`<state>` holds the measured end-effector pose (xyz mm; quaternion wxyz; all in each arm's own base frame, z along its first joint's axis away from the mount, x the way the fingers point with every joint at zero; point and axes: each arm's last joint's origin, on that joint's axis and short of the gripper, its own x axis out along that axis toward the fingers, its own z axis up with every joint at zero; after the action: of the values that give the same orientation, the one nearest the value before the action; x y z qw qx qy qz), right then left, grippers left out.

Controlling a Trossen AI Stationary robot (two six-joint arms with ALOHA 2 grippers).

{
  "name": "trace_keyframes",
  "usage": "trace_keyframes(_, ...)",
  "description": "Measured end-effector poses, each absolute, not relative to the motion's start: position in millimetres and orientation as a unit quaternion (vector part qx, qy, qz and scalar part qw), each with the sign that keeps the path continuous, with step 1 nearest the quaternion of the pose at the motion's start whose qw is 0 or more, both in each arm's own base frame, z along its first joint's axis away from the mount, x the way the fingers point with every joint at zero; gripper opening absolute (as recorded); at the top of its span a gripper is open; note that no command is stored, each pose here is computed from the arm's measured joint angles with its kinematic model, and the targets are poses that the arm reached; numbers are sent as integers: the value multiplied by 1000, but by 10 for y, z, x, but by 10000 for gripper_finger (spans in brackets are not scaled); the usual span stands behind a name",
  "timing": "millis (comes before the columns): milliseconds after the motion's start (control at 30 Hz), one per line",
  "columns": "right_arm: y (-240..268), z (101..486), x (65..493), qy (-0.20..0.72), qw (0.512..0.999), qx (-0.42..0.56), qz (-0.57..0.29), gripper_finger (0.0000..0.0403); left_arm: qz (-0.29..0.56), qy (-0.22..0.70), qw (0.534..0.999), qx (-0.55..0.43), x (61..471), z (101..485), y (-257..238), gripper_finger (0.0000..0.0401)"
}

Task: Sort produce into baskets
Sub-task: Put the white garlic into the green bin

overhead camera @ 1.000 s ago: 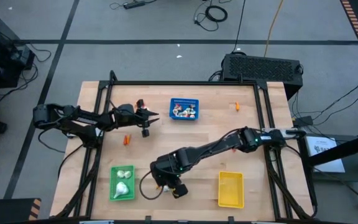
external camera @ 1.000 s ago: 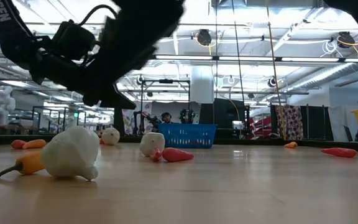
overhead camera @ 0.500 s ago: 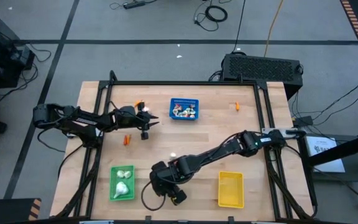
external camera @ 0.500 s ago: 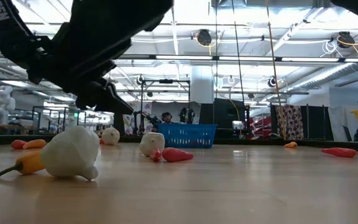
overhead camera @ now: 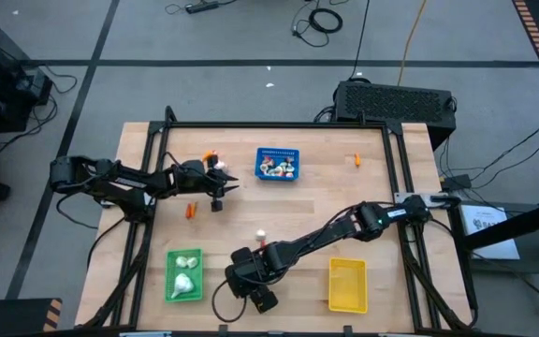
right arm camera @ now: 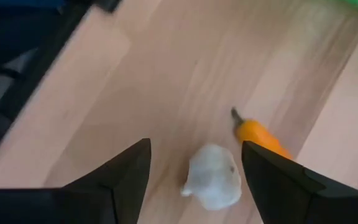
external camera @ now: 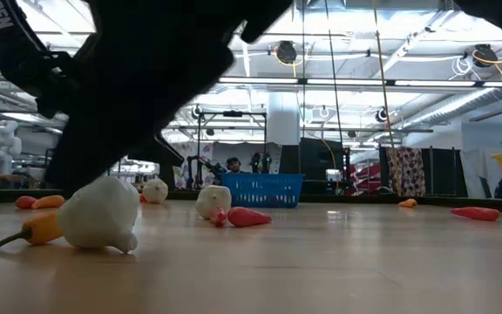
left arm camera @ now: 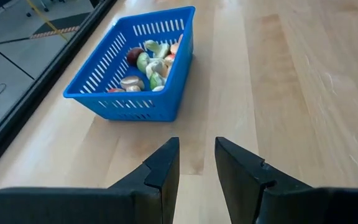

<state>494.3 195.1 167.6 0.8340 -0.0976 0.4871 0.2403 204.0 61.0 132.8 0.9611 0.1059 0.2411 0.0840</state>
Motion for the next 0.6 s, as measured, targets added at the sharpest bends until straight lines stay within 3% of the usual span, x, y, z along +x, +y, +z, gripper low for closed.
trace_keyframes(600, 2013, 1455, 4923, 521, 835, -84, 153, 242, 84, 241, 961, 105, 2041, 1329, 610, 111)
